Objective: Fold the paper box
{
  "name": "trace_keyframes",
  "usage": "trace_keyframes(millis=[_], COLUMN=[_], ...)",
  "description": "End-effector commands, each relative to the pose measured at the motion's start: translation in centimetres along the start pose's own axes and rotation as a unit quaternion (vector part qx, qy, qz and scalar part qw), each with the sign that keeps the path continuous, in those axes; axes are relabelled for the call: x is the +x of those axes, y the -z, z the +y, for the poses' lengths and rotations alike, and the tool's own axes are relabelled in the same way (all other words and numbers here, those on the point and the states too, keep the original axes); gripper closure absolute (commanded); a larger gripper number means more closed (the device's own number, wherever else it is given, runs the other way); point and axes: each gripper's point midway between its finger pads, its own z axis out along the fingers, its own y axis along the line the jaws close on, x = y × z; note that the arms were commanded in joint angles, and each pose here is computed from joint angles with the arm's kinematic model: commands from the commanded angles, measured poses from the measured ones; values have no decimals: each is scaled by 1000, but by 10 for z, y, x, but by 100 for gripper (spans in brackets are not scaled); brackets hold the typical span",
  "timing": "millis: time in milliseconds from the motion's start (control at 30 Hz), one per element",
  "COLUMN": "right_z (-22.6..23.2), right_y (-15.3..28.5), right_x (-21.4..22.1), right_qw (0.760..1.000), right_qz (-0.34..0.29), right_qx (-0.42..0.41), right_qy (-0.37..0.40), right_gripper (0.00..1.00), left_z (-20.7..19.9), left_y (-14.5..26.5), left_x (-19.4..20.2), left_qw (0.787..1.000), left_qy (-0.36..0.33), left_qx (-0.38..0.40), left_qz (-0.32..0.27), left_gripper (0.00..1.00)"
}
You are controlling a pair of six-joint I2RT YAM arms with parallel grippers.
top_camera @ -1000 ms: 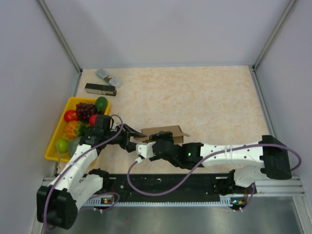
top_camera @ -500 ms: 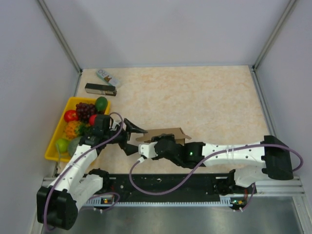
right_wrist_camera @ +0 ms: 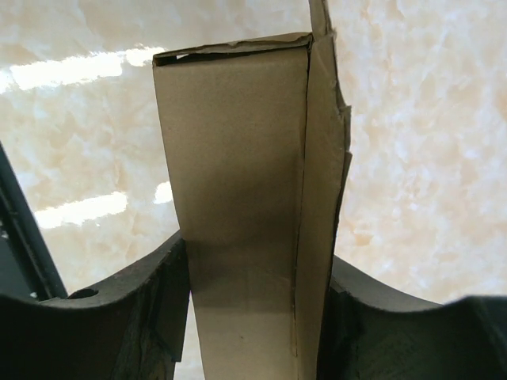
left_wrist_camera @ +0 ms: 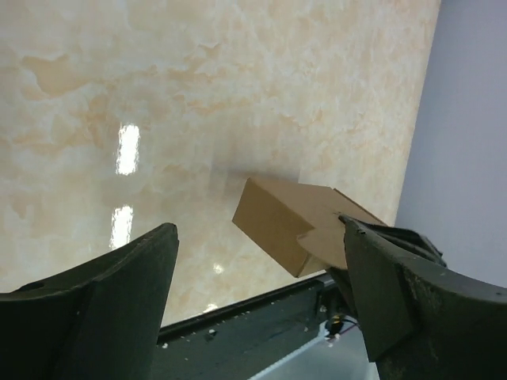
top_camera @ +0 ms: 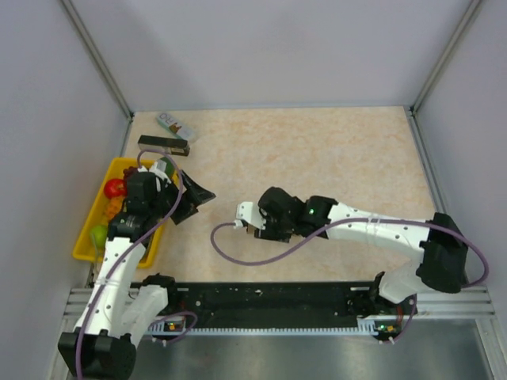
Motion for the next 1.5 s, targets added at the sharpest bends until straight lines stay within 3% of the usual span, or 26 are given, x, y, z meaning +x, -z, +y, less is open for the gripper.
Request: trace_keyframes(millis=[0, 233, 600, 700, 867, 1100, 1233, 1467], right_z=[12, 6, 3, 3, 1, -2, -6, -14], right_y=[1, -17, -34, -37, -41, -37, -31, -17], right_x=[-5, 1, 4, 7, 15, 14, 7, -7], right_qw=[991, 981, 982, 983, 988, 991, 992, 993], right_qz=[4, 41, 49, 47, 47, 38, 26, -3], right_qx=[-114, -165, -163, -156, -126, -106, -98, -87], right_qy=[-64, -97, -84, -85, -77, -71, -73, -83], right_gripper=[65, 63, 57, 49, 46, 33, 22, 11], left_z=[-10, -9, -10, -13, -13, -12, -12, -12], left_y=[9, 19, 29, 31, 33, 34, 34, 29], left_x=[-15, -3, 9, 9, 8, 10, 9, 16], left_qw=[994, 989, 985, 984, 983, 982, 982, 978], left_qy=[-95, -136, -158, -160, -170, -172, -176, -191], left_qx=[32, 42, 59, 66, 62, 61, 62, 82], left_qz=[-50, -40, -34, -34, -38, -36, -37, -21], left_gripper=[12, 14, 14, 14, 14, 14, 14, 14])
